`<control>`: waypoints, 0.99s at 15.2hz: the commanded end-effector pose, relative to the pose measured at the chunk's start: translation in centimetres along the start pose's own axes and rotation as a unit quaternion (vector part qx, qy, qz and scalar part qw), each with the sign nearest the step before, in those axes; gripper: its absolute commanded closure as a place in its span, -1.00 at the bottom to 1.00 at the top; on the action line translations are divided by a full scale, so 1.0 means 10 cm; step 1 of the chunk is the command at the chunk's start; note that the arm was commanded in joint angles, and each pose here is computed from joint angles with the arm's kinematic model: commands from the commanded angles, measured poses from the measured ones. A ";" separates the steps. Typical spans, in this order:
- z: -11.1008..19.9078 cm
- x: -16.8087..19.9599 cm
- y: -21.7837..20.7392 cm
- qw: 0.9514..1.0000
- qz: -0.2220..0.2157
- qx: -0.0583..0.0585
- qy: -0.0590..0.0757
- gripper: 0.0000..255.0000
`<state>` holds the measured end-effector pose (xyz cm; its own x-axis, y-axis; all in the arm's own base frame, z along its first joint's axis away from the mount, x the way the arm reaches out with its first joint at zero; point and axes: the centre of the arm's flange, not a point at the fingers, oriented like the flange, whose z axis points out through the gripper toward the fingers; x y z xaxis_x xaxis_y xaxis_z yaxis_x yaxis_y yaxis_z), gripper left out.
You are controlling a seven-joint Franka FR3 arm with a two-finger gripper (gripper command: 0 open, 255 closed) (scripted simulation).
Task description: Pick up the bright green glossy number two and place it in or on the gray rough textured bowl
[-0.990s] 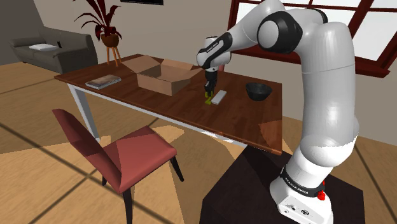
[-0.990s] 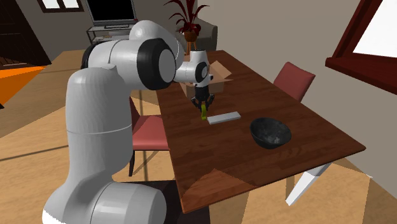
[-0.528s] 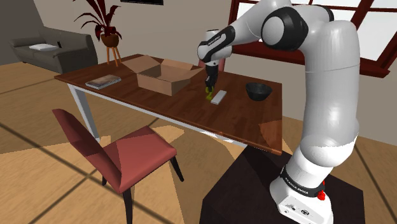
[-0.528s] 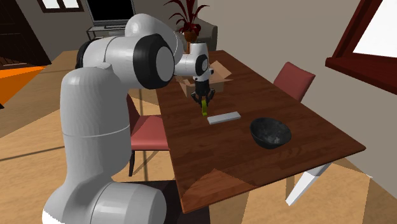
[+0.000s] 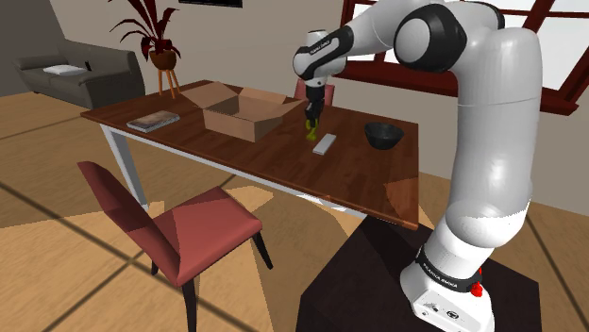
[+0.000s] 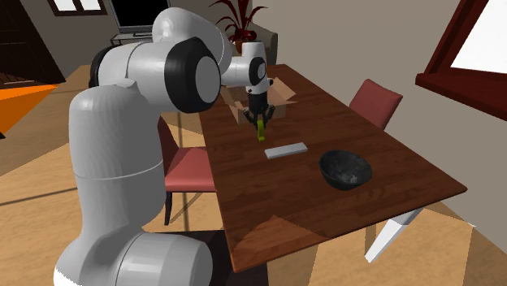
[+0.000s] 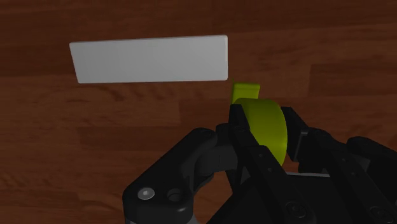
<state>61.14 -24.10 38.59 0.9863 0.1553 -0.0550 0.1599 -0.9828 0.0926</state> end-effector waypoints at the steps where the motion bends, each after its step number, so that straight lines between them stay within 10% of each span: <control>1: -0.12 0.00 0.02 1.000 0.000 0.000 0.000 1.00; 15: -0.85 -0.04 0.09 1.000 0.000 0.000 0.000 1.00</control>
<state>61.09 -24.17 46.72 0.9864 0.1552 -0.0550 0.1598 -0.9828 0.0926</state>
